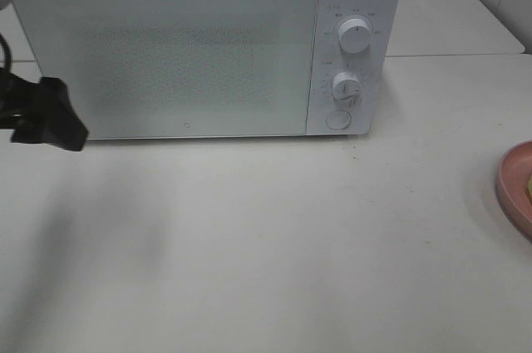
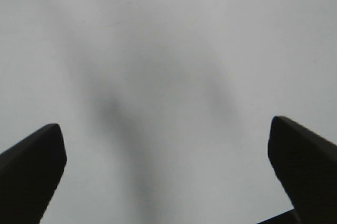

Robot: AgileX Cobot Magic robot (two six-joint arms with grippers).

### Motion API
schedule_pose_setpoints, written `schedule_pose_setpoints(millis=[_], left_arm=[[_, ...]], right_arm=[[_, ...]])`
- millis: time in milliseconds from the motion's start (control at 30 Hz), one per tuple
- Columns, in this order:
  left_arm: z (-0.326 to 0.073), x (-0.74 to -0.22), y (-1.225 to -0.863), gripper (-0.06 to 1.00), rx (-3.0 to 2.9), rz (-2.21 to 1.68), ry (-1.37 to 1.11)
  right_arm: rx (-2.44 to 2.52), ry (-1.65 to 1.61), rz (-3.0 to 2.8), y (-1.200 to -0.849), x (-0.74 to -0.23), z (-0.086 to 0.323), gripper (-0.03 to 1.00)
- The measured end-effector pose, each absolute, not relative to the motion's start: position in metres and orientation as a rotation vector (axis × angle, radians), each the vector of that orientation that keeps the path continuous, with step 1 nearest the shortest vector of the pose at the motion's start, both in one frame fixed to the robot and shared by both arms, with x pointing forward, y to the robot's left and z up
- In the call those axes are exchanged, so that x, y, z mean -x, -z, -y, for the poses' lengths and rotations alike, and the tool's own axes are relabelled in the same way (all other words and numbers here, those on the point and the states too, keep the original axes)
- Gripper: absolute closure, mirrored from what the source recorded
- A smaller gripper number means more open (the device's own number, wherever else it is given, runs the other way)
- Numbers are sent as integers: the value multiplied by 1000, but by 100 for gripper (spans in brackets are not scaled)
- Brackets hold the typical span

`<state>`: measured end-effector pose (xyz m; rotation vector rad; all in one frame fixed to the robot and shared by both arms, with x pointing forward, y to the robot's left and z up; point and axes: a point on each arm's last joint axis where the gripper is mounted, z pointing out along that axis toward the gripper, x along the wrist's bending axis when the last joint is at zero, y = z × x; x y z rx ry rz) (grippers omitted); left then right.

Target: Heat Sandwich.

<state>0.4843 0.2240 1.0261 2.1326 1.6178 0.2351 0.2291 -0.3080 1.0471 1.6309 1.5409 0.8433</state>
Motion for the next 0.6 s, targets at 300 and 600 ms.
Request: schedule_pose_setpoints(millis=[300, 600], left_arm=[[-271, -480, -1033, -4, -2039, -1823, -247], [-292, -463, -1035, -4, -2061, -1952, -173]], right_arm=[[-1631, -843, -1541, -1047, -229, 308, 20], [-1631, -843, -1541, -1047, -229, 308, 20]])
